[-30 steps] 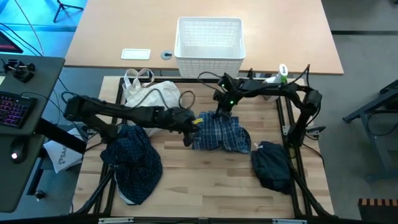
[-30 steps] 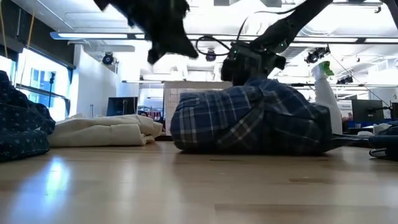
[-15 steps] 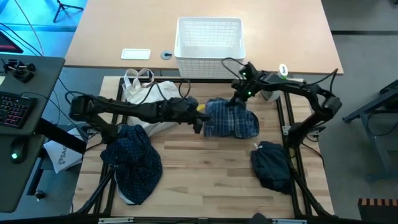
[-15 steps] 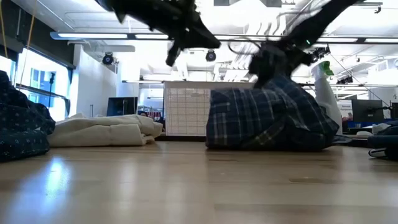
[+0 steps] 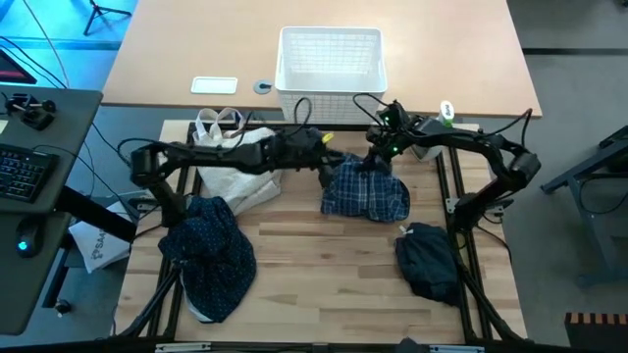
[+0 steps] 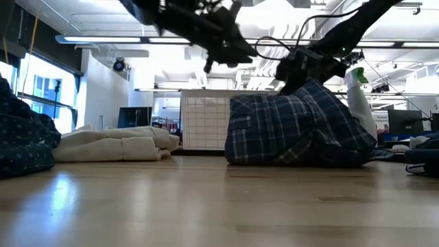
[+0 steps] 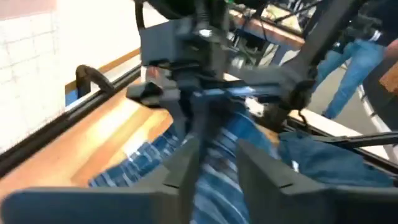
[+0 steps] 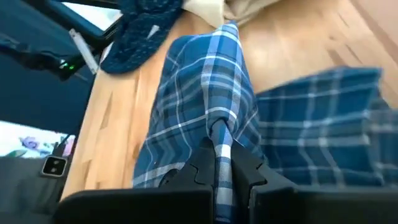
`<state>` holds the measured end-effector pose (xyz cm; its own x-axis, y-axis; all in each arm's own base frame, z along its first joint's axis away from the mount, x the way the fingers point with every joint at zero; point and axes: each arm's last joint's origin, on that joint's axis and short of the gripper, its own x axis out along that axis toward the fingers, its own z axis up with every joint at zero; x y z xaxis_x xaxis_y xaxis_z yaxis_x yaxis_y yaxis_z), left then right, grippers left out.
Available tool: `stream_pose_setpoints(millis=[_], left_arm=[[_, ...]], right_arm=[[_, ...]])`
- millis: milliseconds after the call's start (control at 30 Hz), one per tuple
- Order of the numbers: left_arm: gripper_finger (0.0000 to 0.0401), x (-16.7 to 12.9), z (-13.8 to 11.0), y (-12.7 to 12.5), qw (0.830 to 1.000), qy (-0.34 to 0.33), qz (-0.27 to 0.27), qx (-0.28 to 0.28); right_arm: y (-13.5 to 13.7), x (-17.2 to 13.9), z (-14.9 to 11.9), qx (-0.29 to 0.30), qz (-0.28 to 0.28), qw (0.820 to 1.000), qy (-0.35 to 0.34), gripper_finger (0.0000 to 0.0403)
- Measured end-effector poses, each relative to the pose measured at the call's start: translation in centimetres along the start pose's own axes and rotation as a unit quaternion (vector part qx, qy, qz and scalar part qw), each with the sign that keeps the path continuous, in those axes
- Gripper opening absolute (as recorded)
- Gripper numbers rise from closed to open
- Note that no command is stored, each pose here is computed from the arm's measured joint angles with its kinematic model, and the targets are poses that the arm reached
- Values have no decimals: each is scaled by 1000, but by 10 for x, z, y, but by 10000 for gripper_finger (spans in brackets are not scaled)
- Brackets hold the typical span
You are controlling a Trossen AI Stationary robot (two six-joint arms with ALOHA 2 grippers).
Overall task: Fold Laundry from Bin
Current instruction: Fold the blue checkered long sleeve
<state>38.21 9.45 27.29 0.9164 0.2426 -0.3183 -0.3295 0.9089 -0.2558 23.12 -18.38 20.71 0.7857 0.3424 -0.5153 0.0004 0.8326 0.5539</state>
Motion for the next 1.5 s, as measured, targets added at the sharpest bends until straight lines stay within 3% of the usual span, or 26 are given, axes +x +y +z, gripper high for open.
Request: stream_pose_setpoints(millis=[267, 500, 733, 900, 967, 1100, 1300, 1400, 1500], left_arm=[[231, 48, -20, 34, 991, 123, -60, 7], [251, 56, -32, 41, 968, 172, -183, 2], [217, 52, -42, 42, 956, 214, -196, 47], [142, 52, -40, 42, 956, 201, -202, 71], [98, 53, -39, 42, 957, 194, -203, 75], [17, 52, -40, 41, 957, 200, -203, 60], [21, 52, -40, 41, 957, 201, -202, 53], [11, 52, -39, 42, 958, 202, -200, 43], [5, 52, -39, 42, 958, 204, -198, 36]], right_arm=[[23, 16, 4, -31, 44, 998, 21, 0], [31, 20, 2, -18, 43, 998, 37, 0], [39, 6, 7, -31, 7, 999, 19, 0], [49, -8, 11, -34, -44, 998, -2, 17], [53, -15, 13, -30, -67, 997, -13, 46], [58, -34, 15, -2, -88, 995, -46, 141], [65, -41, 2, -1, -88, 996, 1, 287], [72, -33, -5, -20, -65, 997, 43, 312], [81, -25, -9, -41, -45, 996, 68, 297]])
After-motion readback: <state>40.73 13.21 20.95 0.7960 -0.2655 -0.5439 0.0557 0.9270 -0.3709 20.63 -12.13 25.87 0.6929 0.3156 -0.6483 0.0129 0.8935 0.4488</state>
